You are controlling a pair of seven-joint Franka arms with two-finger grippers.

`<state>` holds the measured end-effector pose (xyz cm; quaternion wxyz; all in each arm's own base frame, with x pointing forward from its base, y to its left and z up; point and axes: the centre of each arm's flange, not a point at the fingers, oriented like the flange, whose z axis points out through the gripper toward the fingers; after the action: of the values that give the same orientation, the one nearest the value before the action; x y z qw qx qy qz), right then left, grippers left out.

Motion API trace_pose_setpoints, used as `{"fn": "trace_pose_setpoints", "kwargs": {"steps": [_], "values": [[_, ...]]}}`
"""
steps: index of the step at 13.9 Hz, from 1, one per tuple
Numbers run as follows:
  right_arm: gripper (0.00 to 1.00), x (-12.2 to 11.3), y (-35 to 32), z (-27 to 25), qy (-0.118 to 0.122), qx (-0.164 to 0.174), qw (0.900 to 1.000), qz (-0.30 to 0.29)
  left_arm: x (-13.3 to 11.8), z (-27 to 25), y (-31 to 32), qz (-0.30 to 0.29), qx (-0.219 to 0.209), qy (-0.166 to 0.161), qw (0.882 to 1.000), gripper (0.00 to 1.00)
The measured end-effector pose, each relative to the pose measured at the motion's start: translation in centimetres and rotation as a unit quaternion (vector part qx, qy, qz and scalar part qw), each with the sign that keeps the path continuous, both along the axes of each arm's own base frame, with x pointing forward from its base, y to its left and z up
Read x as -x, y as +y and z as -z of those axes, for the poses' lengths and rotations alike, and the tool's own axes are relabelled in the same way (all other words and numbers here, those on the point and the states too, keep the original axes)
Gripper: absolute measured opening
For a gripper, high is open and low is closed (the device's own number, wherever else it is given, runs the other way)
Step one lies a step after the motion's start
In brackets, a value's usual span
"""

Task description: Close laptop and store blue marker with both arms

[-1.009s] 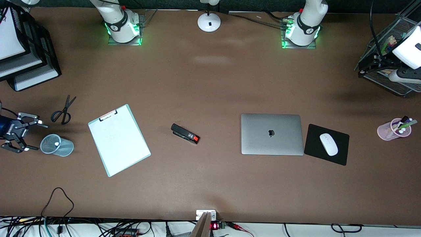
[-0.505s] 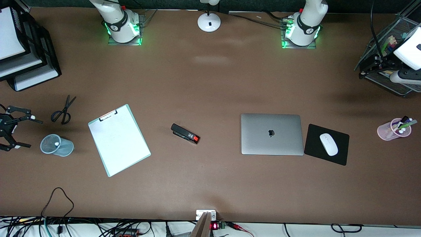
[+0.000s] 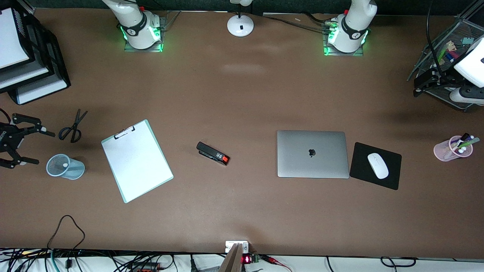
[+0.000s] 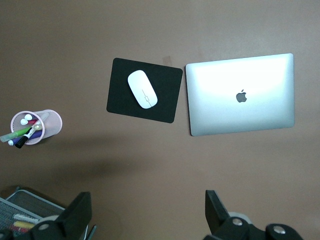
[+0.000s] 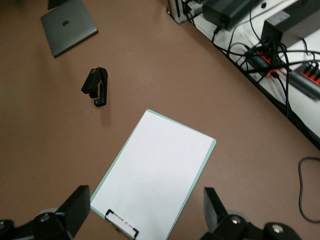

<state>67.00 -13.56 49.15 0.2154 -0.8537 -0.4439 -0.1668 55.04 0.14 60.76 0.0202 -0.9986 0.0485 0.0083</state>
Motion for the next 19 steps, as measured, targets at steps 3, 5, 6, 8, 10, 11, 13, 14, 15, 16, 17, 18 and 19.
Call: {"fn": "trace_pose_setpoints", "kwargs": {"steps": [3, 5, 6, 8, 10, 11, 13, 14, 15, 16, 17, 18, 19], "values": [[1.00, 0.1, 1.9, -1.1, 0.018, 0.022, 0.999, 0.014, 0.0, 0.0, 0.0, 0.000, 0.000, 0.000, 1.000, 1.00], [1.00, 0.0, 3.2, -1.3, 0.035, 0.033, 0.998, 0.031, -0.2, 0.2, 0.0, 0.000, 0.000, 0.002, 1.000, 1.00], [1.00, 0.0, 3.6, -1.4, 0.044, 0.035, 0.998, 0.042, -0.2, 0.4, 0.0, 0.000, 0.000, 0.003, 1.000, 1.00], [1.00, 0.2, 4.2, -1.6, 0.062, 0.036, 0.996, 0.056, -0.4, 0.6, 0.0, 0.000, 0.000, 0.005, 1.000, 1.00], [1.00, 0.3, 5.0, -1.9, 0.076, 0.046, 0.993, 0.072, -0.4, 0.6, 0.0, -0.001, 0.000, 0.006, 1.000, 1.00], [1.00, 0.4, 5.7, -2.3, 0.082, 0.052, 0.992, 0.083, -0.4, 0.6, 0.1, -0.001, 0.000, 0.006, 1.000, 1.00], [1.00, 0.7, 7.2, -3.5, 0.091, 0.056, 0.989, 0.100, -0.4, 0.6, 0.3, -0.004, 0.000, 0.006, 1.000, 1.00], [1.00, 0.9, 7.8, -3.9, 0.097, 0.059, 0.988, 0.104, -0.4, 0.6, 0.4, -0.004, 0.000, 0.006, 1.000, 1.00], [1.00, 1.0, 8.3, -4.1, 0.102, 0.066, 0.987, 0.109, -0.4, 0.6, 0.5, -0.005, 0.000, 0.006, 1.000, 1.00], [1.00, 1.0, 8.7, -4.1, 0.108, 0.076, 0.984, 0.116, -0.4, 0.6, 0.6, -0.006, 0.000, 0.006, 1.000, 1.00], [1.00, 1.0, 9.1, -4.0, 0.114, 0.088, 0.982, 0.123, -0.4, 0.6, 0.8, -0.007, 0.000, 0.006, 1.000, 1.00], [1.00, 1.0, 9.8, -3.8, 0.119, 0.100, 0.980, 0.128, -0.4, 0.7, 0.9, -0.009, 0.000, 0.006, 1.000, 1.00], [1.00, 1.0, 10.6, -3.7, 0.124, 0.111, 0.977, 0.133, -0.4, 0.7, 1.0, -0.009, 0.000, 0.006, 1.000, 1.00]]}}
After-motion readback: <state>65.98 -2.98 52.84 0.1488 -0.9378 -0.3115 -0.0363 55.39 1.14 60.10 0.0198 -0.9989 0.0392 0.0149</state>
